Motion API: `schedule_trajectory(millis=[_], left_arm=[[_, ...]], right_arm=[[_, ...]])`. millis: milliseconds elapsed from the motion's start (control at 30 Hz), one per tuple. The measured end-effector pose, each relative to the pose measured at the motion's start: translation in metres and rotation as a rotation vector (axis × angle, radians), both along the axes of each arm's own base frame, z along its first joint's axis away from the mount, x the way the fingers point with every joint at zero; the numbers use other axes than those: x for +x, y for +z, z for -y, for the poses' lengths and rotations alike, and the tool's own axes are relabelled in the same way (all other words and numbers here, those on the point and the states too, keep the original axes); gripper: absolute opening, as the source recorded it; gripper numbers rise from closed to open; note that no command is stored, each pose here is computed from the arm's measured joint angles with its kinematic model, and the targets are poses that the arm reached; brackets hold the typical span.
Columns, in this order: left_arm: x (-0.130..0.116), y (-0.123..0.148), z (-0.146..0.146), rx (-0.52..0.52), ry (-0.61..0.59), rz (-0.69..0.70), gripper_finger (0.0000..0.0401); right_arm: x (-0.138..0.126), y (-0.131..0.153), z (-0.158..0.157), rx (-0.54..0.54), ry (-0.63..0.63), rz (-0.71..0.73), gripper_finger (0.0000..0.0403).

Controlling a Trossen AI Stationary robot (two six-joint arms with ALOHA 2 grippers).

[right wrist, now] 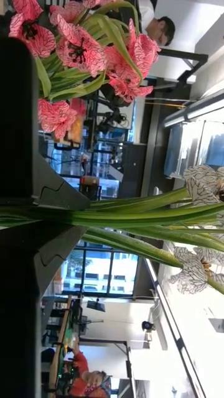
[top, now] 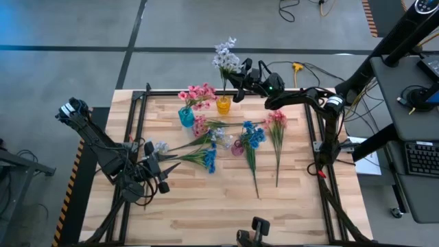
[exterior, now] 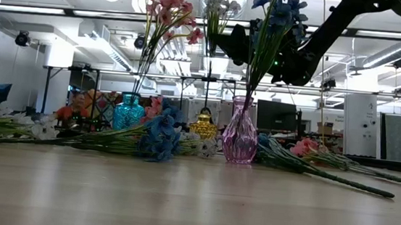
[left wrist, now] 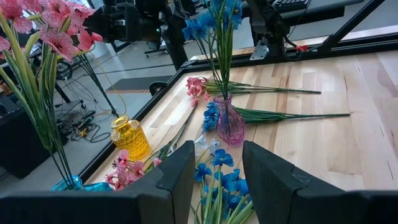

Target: Sort flowers into vase by color

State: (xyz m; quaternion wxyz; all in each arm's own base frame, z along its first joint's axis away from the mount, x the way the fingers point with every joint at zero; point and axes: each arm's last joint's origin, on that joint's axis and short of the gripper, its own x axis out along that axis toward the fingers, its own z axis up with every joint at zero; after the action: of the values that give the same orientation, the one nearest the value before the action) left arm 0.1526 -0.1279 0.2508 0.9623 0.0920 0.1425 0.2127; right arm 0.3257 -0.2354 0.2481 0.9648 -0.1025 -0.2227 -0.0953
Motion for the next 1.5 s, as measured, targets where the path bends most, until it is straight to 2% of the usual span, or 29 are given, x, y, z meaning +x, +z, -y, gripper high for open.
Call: schedule_trajectory(millis=[967, 1500], left_arm=[[0.0000, 0.0000, 0.0000, 0.004, -0.001, -0.002, 0.0119], [0.0000, 0.0000, 0.0001, 0.007, -0.002, -0.003, 0.0119]], right_arm=[[0.0013, -0.0035, 0.0019, 0.017, -0.032, -0.032, 0.0021], [0.0012, -0.0031, 0.0018, 0.023, -0.029, -0.030, 0.0117]])
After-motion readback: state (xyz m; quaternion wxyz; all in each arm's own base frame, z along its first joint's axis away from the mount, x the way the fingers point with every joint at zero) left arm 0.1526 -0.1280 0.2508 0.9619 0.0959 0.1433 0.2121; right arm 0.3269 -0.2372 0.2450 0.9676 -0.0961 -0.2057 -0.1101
